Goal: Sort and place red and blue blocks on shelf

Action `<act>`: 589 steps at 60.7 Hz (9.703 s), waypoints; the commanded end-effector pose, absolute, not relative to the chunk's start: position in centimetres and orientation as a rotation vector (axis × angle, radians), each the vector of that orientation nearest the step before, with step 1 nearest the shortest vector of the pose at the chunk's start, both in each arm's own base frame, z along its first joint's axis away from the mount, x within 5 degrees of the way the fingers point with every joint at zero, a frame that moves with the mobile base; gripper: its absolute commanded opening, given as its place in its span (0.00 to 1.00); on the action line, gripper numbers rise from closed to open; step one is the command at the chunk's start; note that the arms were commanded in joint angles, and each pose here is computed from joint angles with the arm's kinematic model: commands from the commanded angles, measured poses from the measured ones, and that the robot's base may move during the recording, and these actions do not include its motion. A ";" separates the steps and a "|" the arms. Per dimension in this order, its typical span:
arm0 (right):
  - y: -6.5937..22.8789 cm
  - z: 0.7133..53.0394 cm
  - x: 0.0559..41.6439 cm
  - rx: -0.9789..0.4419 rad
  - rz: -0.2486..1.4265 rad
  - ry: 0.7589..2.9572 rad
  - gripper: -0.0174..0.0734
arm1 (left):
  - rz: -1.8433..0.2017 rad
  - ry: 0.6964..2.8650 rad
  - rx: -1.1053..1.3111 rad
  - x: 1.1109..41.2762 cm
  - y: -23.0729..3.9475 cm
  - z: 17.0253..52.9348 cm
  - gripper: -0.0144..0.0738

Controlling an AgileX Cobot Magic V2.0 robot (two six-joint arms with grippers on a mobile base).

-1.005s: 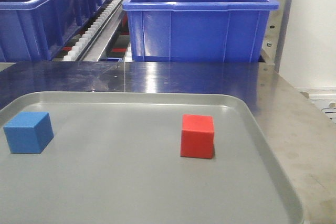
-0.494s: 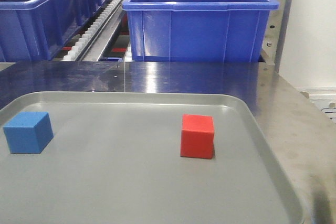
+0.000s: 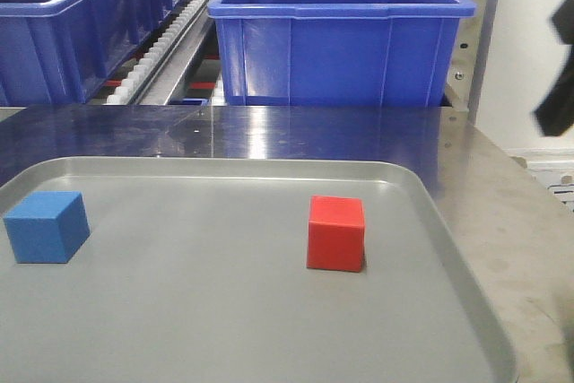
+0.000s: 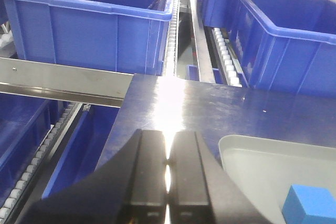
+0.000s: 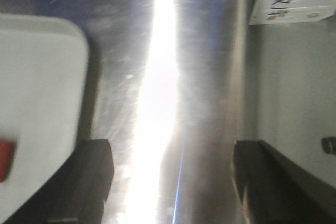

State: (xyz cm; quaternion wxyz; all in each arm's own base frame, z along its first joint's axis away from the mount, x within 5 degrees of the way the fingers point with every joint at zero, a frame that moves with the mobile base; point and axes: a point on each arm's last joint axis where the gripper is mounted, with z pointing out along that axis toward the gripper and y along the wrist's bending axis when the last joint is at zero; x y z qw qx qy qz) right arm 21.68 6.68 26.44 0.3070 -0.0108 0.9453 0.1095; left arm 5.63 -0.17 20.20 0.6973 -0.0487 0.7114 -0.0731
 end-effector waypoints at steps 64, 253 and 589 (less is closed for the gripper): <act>20.8 27.6 23.7 -0.433 0.584 2.628 0.82 | -0.184 1.533 -0.102 5.7 -0.3 19.5 0.32; 22.1 26.5 25.4 -0.424 0.548 2.696 0.39 | -0.184 1.533 -0.102 5.7 -0.3 19.5 0.32; 0.9 30.2 9.5 0.193 0.279 1.816 0.25 | -0.185 1.528 -0.102 5.6 -0.3 19.6 0.32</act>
